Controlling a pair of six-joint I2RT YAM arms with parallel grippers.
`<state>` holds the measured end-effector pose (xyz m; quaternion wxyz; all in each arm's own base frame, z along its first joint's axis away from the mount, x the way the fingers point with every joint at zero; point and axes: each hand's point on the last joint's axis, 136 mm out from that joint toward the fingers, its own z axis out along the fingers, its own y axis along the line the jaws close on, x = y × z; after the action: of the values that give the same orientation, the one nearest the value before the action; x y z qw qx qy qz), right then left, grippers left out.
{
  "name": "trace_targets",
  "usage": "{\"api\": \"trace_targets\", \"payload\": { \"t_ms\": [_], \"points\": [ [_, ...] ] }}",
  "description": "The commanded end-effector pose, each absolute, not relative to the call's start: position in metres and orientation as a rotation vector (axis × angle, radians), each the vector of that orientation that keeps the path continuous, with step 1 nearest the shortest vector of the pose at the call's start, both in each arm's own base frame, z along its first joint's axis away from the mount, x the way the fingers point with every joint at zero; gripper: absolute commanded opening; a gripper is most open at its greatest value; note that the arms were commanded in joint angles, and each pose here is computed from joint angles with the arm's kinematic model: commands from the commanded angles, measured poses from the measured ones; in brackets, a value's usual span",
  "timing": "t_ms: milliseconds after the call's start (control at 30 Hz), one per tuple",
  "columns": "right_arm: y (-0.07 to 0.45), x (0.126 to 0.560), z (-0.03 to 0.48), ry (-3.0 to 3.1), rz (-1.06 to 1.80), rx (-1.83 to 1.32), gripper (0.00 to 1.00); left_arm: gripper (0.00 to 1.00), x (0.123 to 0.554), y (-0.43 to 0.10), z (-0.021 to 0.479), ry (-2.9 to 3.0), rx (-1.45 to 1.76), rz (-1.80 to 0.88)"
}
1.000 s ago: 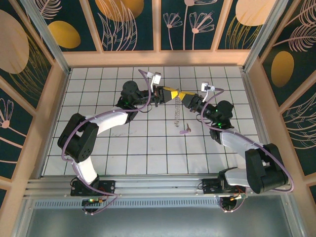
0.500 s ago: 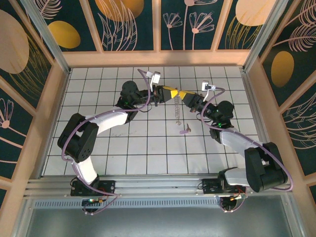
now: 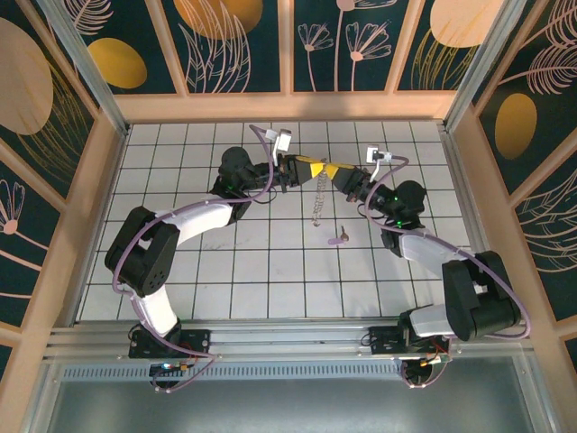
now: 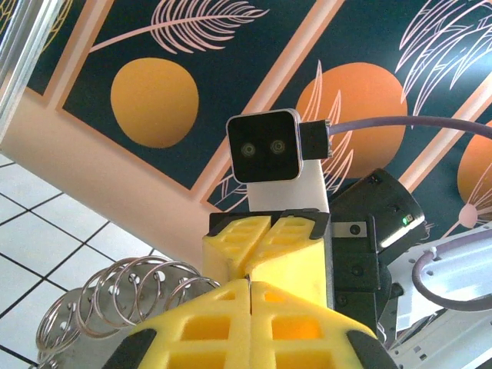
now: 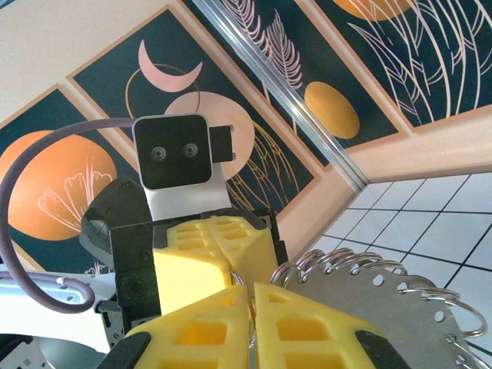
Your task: Put the keys on the keyring
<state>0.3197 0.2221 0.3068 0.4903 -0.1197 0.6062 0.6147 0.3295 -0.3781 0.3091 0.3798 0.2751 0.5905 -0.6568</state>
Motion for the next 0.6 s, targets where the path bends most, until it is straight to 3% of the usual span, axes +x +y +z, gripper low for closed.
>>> {"api": "trace_targets", "payload": {
  "t_ms": [0,100,333,467,567],
  "points": [
    [0.228,0.315,0.325,1.405,1.512,-0.371,0.09,0.00,0.317,-0.385,0.330,1.409,0.795,-1.698],
    [0.228,0.318,0.325,1.402,1.508,-0.368,0.00,0.00,0.319,-0.386,0.329,1.412,0.798,-1.694],
    [0.223,0.322,0.328,1.378,1.487,-0.352,0.00,0.00,0.326,-0.386,0.332,1.429,0.742,-1.690],
    [0.208,0.328,0.335,1.323,1.446,-0.275,0.00,0.47,0.344,-0.371,0.341,1.443,0.551,-1.601],
    [0.200,0.329,0.344,1.273,1.440,-0.244,0.00,0.59,0.352,-0.352,0.355,1.416,0.395,-1.542]
  ]
}}
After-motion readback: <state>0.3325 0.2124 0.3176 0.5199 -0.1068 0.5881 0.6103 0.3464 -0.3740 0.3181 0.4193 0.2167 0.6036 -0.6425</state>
